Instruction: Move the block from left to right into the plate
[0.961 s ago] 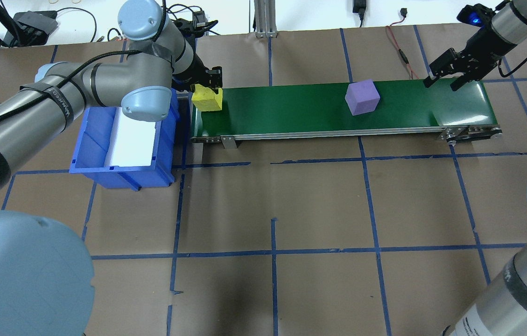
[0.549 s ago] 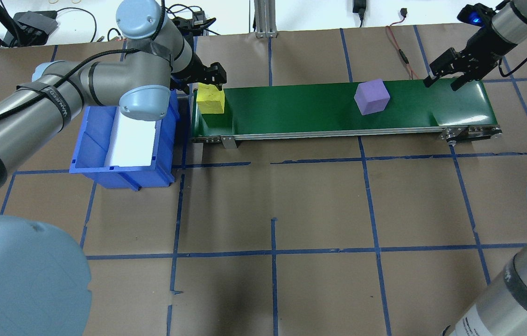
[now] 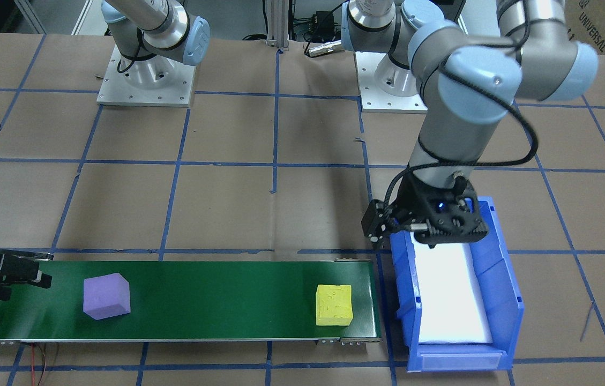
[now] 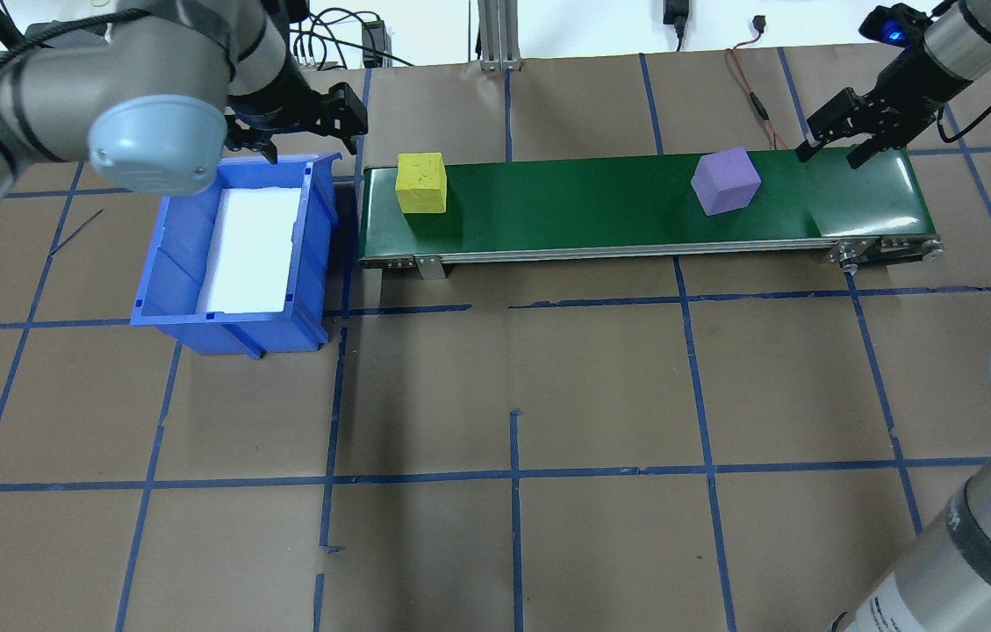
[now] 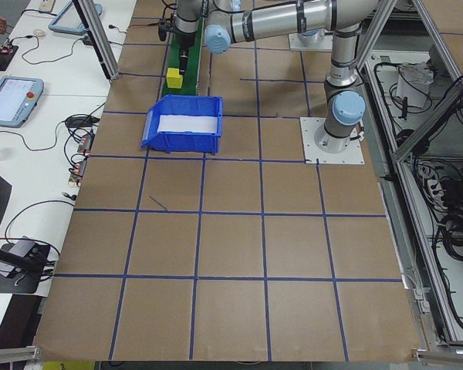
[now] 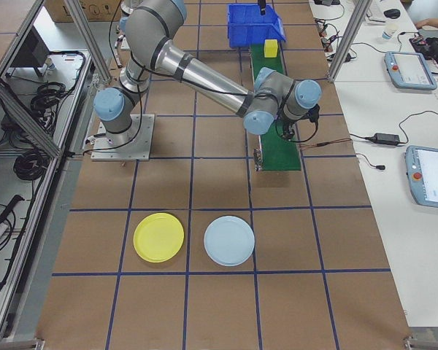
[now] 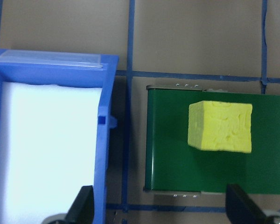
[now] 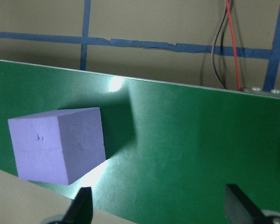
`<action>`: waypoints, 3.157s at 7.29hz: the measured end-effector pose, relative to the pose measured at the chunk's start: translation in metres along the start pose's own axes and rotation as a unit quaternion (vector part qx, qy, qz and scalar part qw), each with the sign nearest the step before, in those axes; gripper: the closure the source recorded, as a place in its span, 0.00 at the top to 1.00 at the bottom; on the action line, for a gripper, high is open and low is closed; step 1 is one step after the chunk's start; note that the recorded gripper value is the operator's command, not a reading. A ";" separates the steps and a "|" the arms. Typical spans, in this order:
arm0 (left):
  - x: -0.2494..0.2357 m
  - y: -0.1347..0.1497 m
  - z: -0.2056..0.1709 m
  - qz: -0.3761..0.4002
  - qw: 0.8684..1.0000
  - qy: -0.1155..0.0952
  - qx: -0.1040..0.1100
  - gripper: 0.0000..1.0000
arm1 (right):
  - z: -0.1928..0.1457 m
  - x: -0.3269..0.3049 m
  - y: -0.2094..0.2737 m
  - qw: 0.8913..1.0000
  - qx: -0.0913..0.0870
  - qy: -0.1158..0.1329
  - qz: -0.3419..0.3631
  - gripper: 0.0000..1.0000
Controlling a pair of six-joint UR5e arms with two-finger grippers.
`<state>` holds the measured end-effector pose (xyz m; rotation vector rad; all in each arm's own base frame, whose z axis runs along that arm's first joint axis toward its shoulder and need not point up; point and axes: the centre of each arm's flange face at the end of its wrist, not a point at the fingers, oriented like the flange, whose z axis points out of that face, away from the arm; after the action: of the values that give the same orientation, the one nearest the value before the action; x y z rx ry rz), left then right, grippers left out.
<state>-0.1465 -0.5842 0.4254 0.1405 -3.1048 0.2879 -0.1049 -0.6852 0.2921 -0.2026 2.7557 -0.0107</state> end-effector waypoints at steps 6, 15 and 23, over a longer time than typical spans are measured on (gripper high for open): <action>-0.038 0.075 -0.093 -0.033 0.997 -0.009 -0.068 1.00 | 0.018 -0.028 -0.004 1.000 0.008 0.010 -0.003 0.97; -0.040 0.080 -0.087 -0.032 0.996 -0.014 -0.078 1.00 | 0.047 -0.018 0.014 0.993 -0.007 0.116 -0.009 0.12; -0.042 0.076 -0.083 -0.016 0.997 -0.010 -0.076 0.20 | -0.083 0.255 0.194 0.979 -0.052 0.181 0.080 0.16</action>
<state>-0.1106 -0.4911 0.4920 0.1894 -3.1244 0.0481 -0.3972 -0.5307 0.2687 -0.0052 3.1312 0.1533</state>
